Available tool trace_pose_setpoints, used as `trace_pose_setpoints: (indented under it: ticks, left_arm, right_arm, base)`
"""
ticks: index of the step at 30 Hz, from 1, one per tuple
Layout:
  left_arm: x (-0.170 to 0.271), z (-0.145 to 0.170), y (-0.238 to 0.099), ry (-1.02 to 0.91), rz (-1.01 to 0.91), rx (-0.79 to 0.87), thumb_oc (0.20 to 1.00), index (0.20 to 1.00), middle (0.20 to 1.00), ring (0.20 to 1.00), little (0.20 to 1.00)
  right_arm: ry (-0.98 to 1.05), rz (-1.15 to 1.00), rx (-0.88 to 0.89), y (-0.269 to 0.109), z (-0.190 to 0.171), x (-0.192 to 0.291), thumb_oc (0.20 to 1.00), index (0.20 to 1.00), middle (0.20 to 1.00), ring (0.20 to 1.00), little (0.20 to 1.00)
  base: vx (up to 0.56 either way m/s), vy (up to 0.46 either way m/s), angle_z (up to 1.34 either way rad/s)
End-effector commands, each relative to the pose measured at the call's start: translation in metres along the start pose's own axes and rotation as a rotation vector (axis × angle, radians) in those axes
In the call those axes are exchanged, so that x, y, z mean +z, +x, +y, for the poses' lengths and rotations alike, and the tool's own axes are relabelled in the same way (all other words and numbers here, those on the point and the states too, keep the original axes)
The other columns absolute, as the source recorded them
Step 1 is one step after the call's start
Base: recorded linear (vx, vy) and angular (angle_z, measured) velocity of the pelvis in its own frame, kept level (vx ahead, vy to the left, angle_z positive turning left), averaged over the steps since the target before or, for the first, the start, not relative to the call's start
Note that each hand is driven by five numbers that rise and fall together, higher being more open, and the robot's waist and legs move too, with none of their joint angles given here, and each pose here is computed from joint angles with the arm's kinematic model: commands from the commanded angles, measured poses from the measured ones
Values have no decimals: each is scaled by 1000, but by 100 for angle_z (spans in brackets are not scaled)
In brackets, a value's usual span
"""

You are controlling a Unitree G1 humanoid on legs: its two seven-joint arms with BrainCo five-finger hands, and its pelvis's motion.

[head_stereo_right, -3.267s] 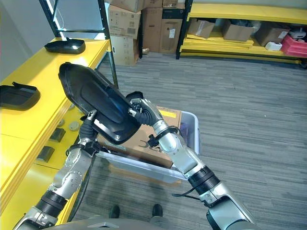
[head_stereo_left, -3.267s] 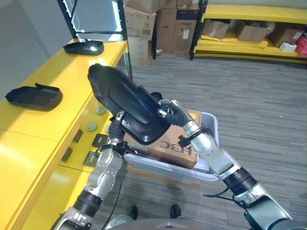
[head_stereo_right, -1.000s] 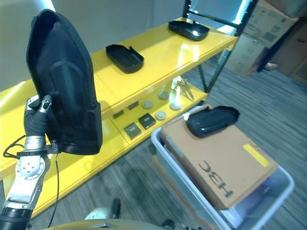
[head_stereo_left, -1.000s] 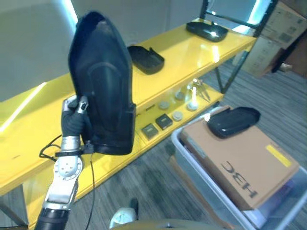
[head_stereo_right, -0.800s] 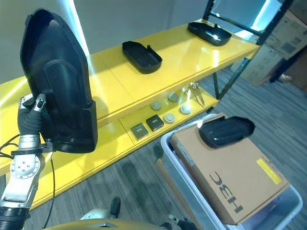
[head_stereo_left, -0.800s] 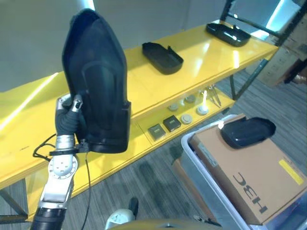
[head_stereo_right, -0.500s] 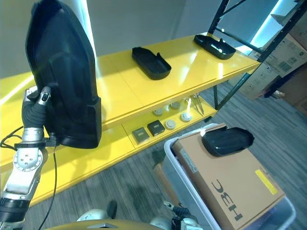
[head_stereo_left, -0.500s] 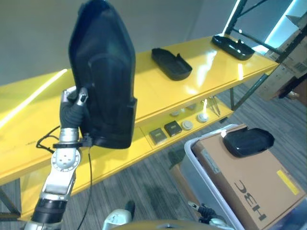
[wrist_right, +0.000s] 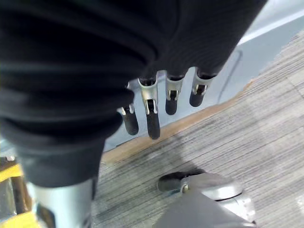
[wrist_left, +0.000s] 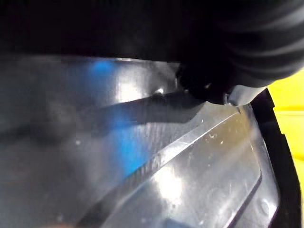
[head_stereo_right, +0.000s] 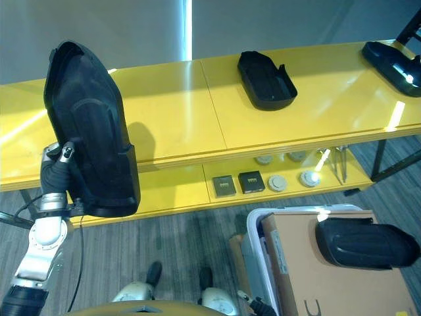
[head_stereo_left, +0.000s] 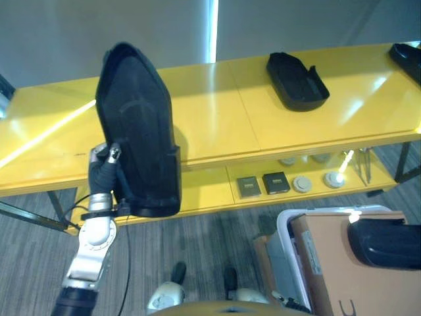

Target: Move parts from the plastic box to the shelf.

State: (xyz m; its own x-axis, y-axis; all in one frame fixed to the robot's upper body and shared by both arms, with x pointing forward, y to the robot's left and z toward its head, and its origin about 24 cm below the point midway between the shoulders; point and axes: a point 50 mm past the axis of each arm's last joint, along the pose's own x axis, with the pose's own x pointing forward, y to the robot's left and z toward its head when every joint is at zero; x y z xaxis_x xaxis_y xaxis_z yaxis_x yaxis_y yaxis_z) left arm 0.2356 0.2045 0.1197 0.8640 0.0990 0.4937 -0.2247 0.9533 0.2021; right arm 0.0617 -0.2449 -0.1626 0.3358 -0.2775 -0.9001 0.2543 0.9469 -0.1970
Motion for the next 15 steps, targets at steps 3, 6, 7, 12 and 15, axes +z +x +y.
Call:
trace_pose_setpoints:
  ticks: [3, 6, 7, 12, 15]
  left_arm:
    - [35, 21, 25, 28, -230, 128, 200, 200, 200, 200, 200]
    - [37, 22, 23, 44, -232, 122, 200, 200, 200, 200, 200]
    - [37, 22, 22, 68, -234, 113, 200, 200, 200, 200, 200]
    - [42, 25, 27, 114, -256, 71, 200, 200, 200, 200, 200]
    - [42, 21, 35, 79, -255, 21, 200, 200, 200, 200, 200]
  right_arm:
    - [-23, -37, 24, 2, 19, 13, 1000, 1000, 1000, 1000, 1000]
    - [29, -53, 28, 2, 24, 16, 1000, 1000, 1000, 1000, 1000]
    - [46, -57, 52, 2, 30, 15, 1000, 1000, 1000, 1000, 1000]
    - [122, -86, 61, 1, 40, 22, 1000, 1000, 1000, 1000, 1000]
    - [218, -139, 63, 2, 41, 36, 1000, 1000, 1000, 1000, 1000]
  base:
    - [173, 65, 82]
    - [180, 92, -33]
    - [261, 161, -47]
    - [192, 170, -16]
    - [208, 60, -10]
